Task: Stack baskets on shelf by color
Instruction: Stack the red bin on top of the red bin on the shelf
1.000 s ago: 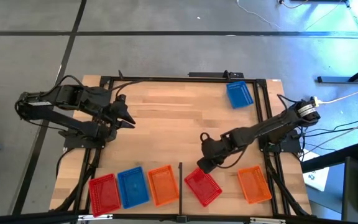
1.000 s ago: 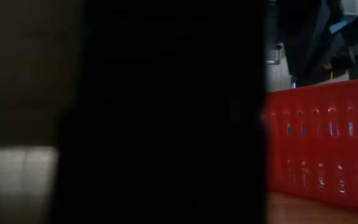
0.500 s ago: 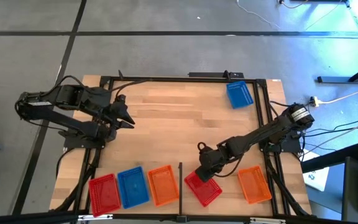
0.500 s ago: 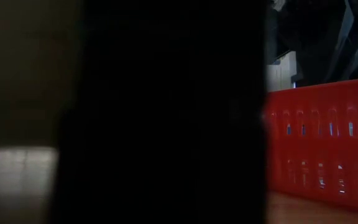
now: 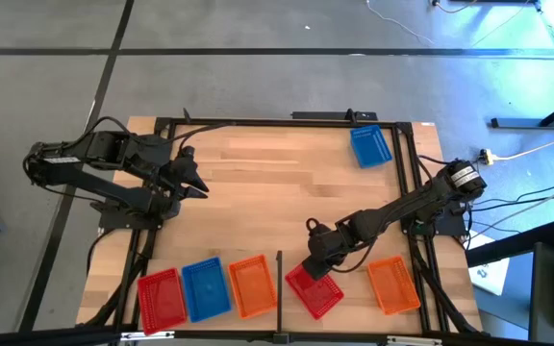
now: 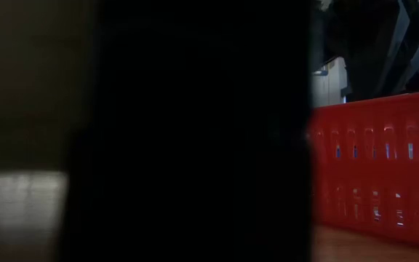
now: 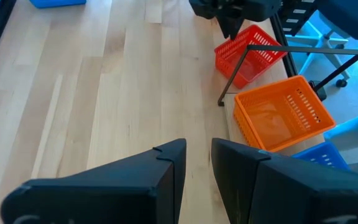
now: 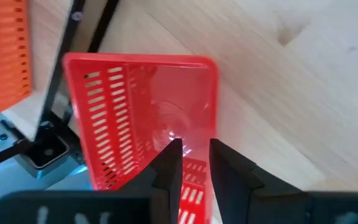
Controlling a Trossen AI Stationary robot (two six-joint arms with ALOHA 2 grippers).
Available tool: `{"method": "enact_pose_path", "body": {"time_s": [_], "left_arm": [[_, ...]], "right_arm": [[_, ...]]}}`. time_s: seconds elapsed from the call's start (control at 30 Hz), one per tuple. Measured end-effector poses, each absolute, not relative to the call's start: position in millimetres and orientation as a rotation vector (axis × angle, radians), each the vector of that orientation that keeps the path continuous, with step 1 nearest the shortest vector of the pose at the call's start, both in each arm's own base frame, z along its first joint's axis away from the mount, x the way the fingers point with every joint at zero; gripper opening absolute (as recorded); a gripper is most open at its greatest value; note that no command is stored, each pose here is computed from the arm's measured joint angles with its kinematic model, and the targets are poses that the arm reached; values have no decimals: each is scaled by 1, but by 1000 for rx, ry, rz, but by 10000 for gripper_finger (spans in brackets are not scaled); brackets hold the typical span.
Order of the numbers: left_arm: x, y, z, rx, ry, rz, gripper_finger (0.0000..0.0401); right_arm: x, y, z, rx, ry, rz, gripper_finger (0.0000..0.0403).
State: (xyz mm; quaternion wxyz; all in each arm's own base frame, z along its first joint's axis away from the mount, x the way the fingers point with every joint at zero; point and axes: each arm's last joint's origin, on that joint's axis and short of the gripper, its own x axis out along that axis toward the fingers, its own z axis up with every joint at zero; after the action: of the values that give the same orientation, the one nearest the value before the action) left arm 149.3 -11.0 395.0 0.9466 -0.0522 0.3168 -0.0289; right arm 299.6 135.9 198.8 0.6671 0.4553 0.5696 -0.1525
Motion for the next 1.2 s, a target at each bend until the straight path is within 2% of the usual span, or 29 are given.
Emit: {"method": "enact_pose_path", "body": {"time_s": [0.77, 1.2], "left_arm": [[149, -11, 394, -106, 653, -59, 69], [149, -11, 394, -106, 653, -59, 69]], "right_arm": [[301, 140, 180, 990, 1351, -385, 78], [308, 144, 189, 993, 1323, -360, 78]]}}
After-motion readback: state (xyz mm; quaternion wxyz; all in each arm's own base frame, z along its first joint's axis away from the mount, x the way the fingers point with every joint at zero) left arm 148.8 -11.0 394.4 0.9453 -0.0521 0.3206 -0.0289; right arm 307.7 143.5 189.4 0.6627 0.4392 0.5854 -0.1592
